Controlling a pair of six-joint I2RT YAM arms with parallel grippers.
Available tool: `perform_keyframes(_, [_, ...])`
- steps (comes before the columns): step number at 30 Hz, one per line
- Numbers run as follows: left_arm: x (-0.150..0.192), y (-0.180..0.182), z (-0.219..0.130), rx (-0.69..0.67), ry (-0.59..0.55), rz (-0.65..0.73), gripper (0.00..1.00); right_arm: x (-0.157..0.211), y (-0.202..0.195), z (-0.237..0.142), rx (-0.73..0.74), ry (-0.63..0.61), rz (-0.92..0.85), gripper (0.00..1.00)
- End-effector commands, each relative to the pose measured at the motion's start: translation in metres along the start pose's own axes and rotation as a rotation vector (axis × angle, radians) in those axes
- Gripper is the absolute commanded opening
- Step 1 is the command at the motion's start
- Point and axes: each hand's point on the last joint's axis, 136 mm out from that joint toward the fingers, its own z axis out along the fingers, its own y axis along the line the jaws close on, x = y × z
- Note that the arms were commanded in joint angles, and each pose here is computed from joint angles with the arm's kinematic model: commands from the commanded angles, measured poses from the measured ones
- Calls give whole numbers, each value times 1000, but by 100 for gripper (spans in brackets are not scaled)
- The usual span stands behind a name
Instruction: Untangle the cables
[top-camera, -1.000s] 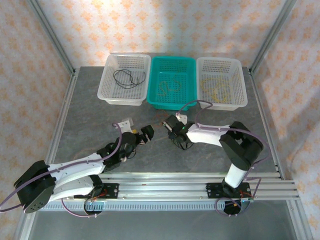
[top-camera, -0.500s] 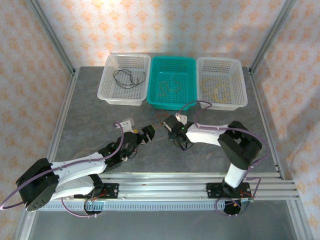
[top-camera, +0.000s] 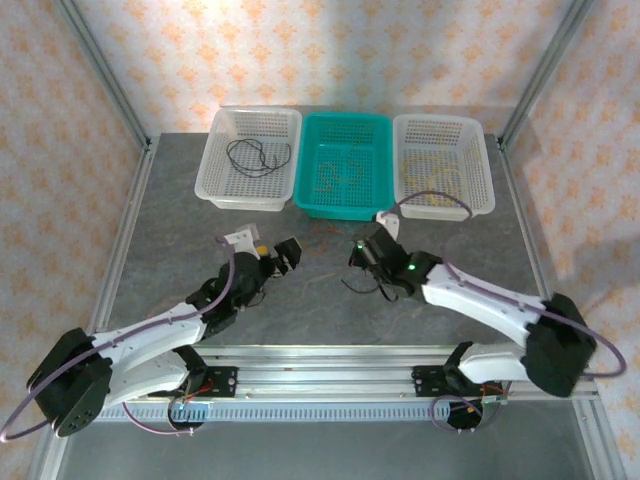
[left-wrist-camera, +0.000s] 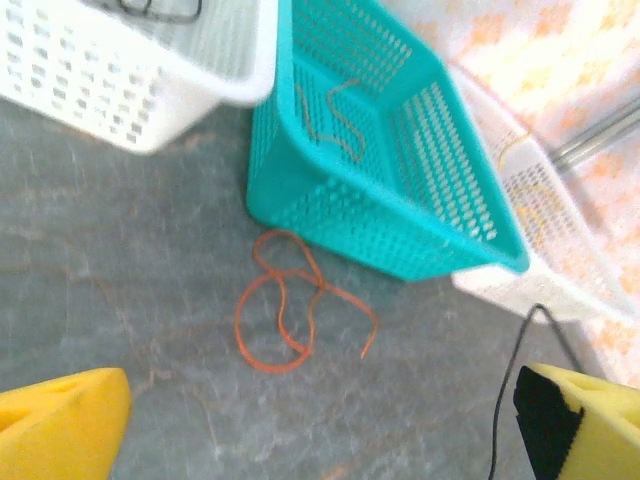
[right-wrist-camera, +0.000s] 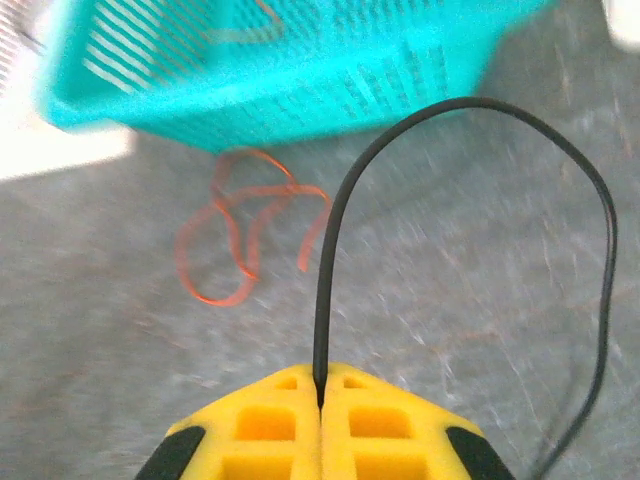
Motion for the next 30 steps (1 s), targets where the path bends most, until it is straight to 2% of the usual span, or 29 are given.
perform_keyframes(1, [-45, -33, -7, 117, -88, 65, 99, -29, 7, -30, -60, -115, -58, 0])
perform_keyframes(8, [-89, -52, -9, 203, -141, 274, 99, -68, 51, -82, -272, -215, -211, 0])
perform_keyframes(11, [-95, -61, -12, 255, -179, 421, 99, -78, 70, -88, -315, -213, -262, 0])
perform_keyframes(18, [-116, -67, -16, 345, -238, 534, 99, -94, 112, -102, -471, -232, -350, 0])
perform_keyframes(24, [-125, -85, -19, 472, -266, 644, 100, -91, 141, -124, -684, -130, -484, 0])
perform_keyframes(30, [-128, -107, -26, 585, -335, 744, 99, -88, 157, -155, -853, -111, -585, 0])
